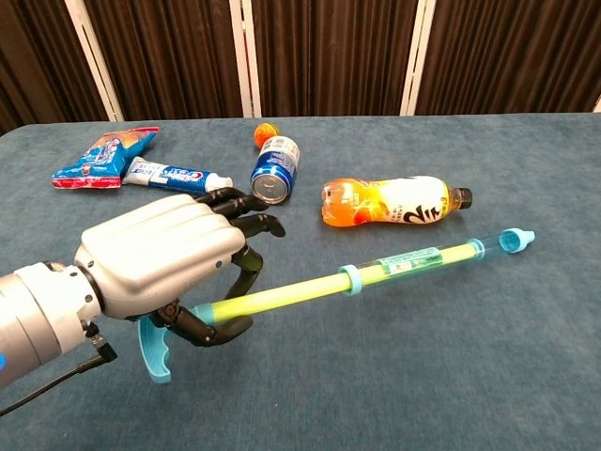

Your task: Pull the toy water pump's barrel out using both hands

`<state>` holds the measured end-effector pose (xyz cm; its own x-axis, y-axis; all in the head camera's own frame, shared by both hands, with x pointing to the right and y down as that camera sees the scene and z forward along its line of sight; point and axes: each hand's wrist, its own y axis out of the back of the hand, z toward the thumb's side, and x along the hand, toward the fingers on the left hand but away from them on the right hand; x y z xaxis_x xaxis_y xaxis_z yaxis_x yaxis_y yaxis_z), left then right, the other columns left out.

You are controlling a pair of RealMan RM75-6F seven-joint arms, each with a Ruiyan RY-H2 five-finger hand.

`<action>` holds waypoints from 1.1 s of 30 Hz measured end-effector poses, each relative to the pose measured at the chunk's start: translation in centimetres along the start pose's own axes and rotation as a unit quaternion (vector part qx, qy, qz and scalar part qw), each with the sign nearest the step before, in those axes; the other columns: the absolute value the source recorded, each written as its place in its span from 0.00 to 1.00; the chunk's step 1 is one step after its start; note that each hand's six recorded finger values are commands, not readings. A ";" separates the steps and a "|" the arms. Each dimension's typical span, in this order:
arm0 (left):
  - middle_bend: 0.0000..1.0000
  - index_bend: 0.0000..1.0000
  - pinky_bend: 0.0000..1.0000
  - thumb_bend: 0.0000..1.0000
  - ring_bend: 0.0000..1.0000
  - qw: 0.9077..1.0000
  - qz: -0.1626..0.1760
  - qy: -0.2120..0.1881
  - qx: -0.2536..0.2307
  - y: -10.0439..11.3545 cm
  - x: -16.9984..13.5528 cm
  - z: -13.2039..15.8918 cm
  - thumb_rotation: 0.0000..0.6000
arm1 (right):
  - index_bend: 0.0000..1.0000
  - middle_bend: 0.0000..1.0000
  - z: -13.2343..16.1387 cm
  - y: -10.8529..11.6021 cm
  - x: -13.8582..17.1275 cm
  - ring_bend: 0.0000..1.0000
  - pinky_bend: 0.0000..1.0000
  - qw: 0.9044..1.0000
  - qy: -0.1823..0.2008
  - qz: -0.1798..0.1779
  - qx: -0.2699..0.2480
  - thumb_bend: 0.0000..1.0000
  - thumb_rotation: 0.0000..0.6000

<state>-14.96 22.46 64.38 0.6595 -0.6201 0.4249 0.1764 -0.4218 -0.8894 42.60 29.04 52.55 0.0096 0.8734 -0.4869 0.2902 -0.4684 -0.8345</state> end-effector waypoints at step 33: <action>0.13 0.63 0.05 0.39 0.00 0.991 0.078 -0.098 -0.050 5.1 -0.8 0.9 1.00 | 0.34 0.00 7.9 -3.8 -8.2 0.00 0.00 0.996 -0.005 0.064 -0.059 0.27 1.00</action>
<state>-13.89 21.42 59.34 0.8036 -0.5475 0.2334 -0.0059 -0.3994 -0.9167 33.87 22.67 57.69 0.0452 0.8062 -0.5899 0.3984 -0.5561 -0.7294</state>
